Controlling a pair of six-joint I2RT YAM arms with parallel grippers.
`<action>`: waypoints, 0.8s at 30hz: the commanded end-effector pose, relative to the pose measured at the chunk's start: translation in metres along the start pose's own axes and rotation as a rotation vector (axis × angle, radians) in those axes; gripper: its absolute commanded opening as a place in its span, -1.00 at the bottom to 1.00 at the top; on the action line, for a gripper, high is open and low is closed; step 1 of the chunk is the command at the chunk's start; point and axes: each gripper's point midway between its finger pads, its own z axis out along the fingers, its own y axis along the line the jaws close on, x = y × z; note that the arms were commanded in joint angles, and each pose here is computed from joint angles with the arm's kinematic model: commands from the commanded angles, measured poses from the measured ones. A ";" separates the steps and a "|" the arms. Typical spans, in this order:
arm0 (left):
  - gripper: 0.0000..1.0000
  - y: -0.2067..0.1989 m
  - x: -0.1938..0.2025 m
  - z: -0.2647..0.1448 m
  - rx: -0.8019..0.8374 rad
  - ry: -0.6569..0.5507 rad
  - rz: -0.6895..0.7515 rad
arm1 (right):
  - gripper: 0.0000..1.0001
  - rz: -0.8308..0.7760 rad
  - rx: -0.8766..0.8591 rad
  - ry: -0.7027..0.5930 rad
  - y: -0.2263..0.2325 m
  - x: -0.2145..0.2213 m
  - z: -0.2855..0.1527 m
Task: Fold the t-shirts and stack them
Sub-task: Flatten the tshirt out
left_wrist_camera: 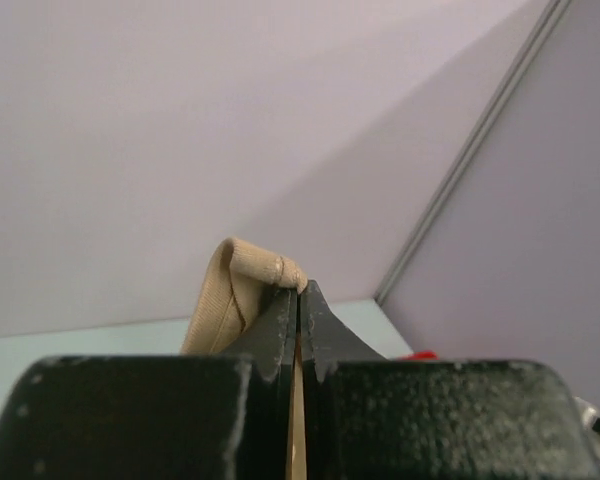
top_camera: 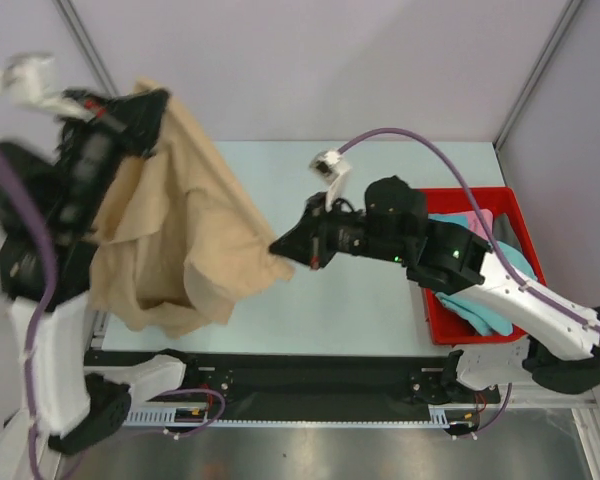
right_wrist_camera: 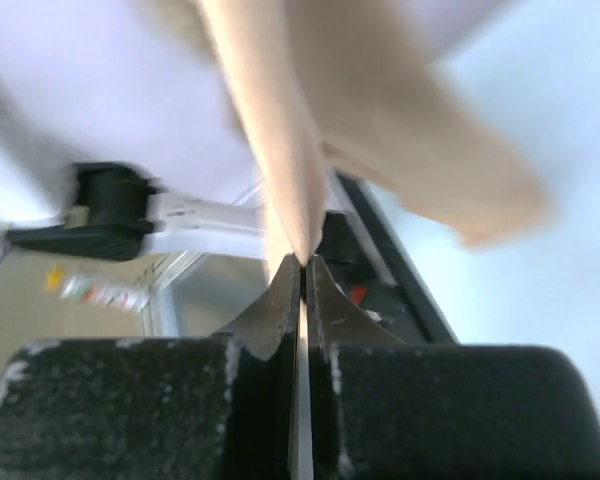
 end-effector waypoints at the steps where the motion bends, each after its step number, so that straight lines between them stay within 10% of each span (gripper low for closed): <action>1: -0.99 0.024 0.105 0.119 0.055 0.221 -0.027 | -1.00 0.210 0.242 -0.060 -0.094 0.000 -0.024; 9: -1.00 0.087 0.421 0.244 -0.006 0.728 0.062 | -1.00 0.421 0.728 0.049 -0.294 0.068 -0.084; 13: 0.26 0.113 0.443 0.252 -0.123 0.733 0.068 | -1.00 0.488 0.884 0.153 -0.341 0.098 -0.110; 16: 0.71 0.121 0.442 0.231 -0.163 0.792 0.128 | -1.00 0.504 0.945 0.209 -0.347 0.111 -0.123; 24: 0.88 0.111 0.465 0.094 -0.178 1.046 0.270 | -1.00 0.620 0.897 0.250 -0.325 0.161 -0.133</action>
